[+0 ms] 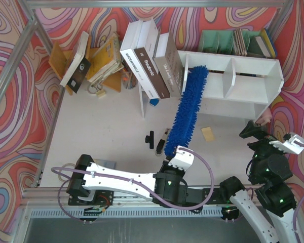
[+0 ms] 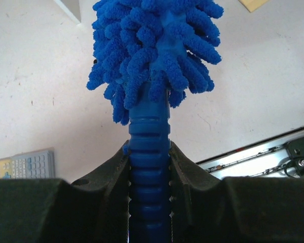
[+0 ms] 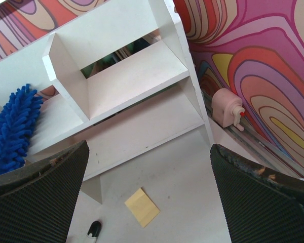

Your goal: Dust the bookshelf with a duster

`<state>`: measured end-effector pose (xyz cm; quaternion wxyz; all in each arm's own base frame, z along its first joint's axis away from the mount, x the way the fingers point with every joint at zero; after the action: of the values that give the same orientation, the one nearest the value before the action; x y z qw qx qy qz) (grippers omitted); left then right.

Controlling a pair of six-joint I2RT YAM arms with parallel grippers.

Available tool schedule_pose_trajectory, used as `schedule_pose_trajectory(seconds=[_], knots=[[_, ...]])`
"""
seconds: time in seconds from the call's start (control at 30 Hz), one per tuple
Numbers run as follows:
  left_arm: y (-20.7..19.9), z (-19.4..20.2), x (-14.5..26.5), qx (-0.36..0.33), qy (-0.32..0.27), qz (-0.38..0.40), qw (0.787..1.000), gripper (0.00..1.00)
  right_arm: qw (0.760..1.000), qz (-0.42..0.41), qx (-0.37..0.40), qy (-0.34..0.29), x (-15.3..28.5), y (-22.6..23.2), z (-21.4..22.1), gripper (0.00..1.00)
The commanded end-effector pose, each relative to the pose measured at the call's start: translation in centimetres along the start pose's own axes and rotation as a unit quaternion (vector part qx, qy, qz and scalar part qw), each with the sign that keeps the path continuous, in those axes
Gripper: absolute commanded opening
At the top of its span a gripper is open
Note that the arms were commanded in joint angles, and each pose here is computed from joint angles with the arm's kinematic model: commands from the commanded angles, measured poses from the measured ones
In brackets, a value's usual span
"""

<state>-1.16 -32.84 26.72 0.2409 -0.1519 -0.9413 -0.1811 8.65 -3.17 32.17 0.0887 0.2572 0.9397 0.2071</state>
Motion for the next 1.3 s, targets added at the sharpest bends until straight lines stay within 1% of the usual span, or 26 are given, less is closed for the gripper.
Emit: schedule_pose_trajectory(seconds=[0.0, 0.1, 0.3, 0.47, 0.53, 0.57, 0.67, 0.8, 0.93, 1.1, 1.27], knots=[[-1.3, -0.4, -0.3, -0.042, -0.003, 0.031, 0.999, 0.0, 1.0, 0.0, -0.003, -0.008, -0.1, 0.1, -0.1, 0.91], [-2.0, -0.7, -0.3, -0.064, -0.009, 0.053, 0.996, 0.0, 1.0, 0.0, -0.001, -0.007, -0.2, 0.1, -0.1, 0.91], [-2.4, -0.8, 0.0, -0.078, -0.024, 0.071, 0.994, 0.0, 1.0, 0.001, -0.002, -0.007, -0.1, 0.0, -0.1, 0.91], [-0.5, -0.6, 0.1, -0.05, -0.029, 0.04, 0.998, 0.0, 1.0, 0.001, -0.003, -0.008, -0.1, 0.0, -0.1, 0.91], [1.0, -0.5, 0.1, -0.04, -0.032, 0.011, 0.999, 0.0, 1.0, 0.001, -0.003, -0.009, -0.1, 0.0, -0.1, 0.91], [1.8, -0.5, 0.1, -0.024, -0.032, -0.003, 0.999, 0.0, 1.0, 0.0, -0.003, -0.008, -0.1, 0.0, -0.1, 0.91], [3.5, -0.4, 0.0, -0.03, -0.033, -0.027, 0.999, 0.0, 1.0, 0.0, -0.002, -0.008, -0.1, 0.1, -0.1, 0.91], [4.4, -0.3, -0.1, -0.029, -0.032, -0.033, 0.999, 0.0, 1.0, -0.002, -0.003, -0.007, -0.1, 0.1, -0.1, 0.91], [3.8, -0.6, -0.2, -0.037, -0.036, -0.021, 0.998, 0.0, 1.0, -0.002, -0.004, -0.008, -0.1, 0.1, -0.1, 0.91], [1.2, -1.4, -0.5, -0.067, -0.04, 0.01, 0.997, 0.0, 1.0, -0.001, -0.003, -0.007, -0.1, 0.1, -0.1, 0.91], [-0.9, -2.5, -0.4, -0.076, -0.058, 0.045, 0.994, 0.0, 1.0, -0.001, -0.002, -0.007, -0.1, 0.1, -0.1, 0.91]])
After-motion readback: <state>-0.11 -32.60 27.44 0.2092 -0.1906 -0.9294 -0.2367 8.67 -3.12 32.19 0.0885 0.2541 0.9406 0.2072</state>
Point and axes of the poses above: each gripper's point midway between its finger pads, its own x axis back along the fingers, its own y axis along the line the jaws close on, z = x × y, the point moved 9 cm from there along x, back along the fingers, and after that the axes turned 5 degrees about -x, right-handed, at the moved point
